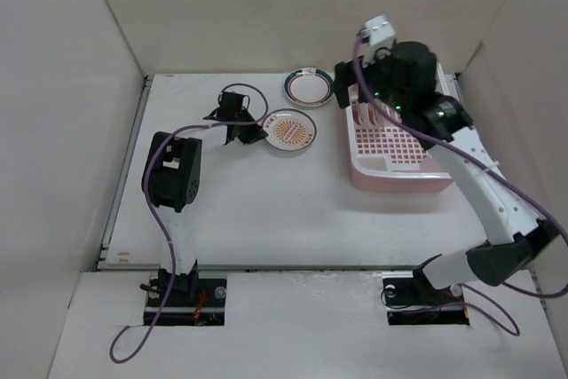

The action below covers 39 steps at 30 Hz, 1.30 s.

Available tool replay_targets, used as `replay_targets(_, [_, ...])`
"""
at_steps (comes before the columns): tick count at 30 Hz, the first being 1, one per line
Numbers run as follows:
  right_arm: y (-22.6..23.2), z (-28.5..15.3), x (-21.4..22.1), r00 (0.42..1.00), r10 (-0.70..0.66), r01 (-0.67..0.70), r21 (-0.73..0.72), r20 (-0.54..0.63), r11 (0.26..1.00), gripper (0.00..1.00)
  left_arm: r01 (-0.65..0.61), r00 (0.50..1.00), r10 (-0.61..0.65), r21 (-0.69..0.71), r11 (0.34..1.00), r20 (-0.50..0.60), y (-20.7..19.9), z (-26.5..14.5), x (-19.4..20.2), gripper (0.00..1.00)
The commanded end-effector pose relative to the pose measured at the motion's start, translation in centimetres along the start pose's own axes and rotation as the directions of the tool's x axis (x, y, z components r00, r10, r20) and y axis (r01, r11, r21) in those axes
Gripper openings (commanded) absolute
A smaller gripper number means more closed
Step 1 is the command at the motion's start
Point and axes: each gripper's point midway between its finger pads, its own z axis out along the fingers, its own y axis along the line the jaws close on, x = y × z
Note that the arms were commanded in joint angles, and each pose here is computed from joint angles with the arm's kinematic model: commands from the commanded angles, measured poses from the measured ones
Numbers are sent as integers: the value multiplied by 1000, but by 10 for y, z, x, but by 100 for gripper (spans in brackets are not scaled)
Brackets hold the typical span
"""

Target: Load the plates into the dish rack

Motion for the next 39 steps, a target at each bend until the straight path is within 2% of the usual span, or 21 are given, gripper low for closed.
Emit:
replay_targets(1, [25,20,38,956,-266,273,47,-124,961,100,38,993,-18,-180,983,113,-4,-61,-34,0])
replay_targets(2, [35,19,38,954,-275,281,39,-121,959,100,52,994,-30,-213,976,105,0,-72,-30,0])
replay_targets(3, [43,26,51,933,-327,333,15,-152,943,100,50,991,-24,-201,978,132,-17,-88,-43,0])
replay_targets(4, [51,31,57,923,-353,356,-9,-156,935,100,71,991,-39,-267,961,125,-10,-104,-40,0])
replay_targets(6, [79,37,69,898,-413,400,-106,-151,910,100,82,985,-44,-234,969,165,-38,-136,-55,0])
replay_targets(7, [88,43,83,869,-466,445,-151,-164,883,100,102,982,-58,-249,963,181,-38,-148,-60,0])
replay_targets(10, [122,51,99,827,-551,514,-248,-109,821,100,142,984,-108,-260,955,141,-39,-172,-56,0])
replay_targets(15, [153,64,101,820,-572,544,-320,8,776,100,213,977,-213,-143,966,20,-57,-203,-32,0])
replay_targets(18, [168,74,112,809,-587,552,-370,24,747,99,237,969,-242,-87,967,-42,-64,-213,-15,0])
replay_targets(24, [186,87,127,805,-592,541,-431,18,722,96,254,966,-254,14,967,-44,-82,-247,-14,0])
replay_targets(30, [201,93,143,812,-583,505,-489,-9,711,92,253,967,-253,50,966,-8,-87,-262,-23,0])
replay_targets(33, [196,98,141,811,-584,518,-450,-11,728,81,255,967,-254,76,964,-30,-90,-270,-19,0])
replay_targets(34, [195,102,143,810,-587,521,-439,-17,732,70,255,967,-254,76,964,-30,-90,-270,-19,0])
replay_targets(36, [195,102,143,810,-587,521,-439,-17,732,57,258,966,-257,91,962,-23,-95,-275,-21,0])
replay_targets(37, [195,103,141,812,-584,522,-435,-10,734,33,255,967,-254,99,962,-18,-97,-278,-22,0])
replay_targets(39, [196,102,141,819,-574,511,-435,-16,742,22,252,967,-253,93,963,-2,-93,-278,-27,0])
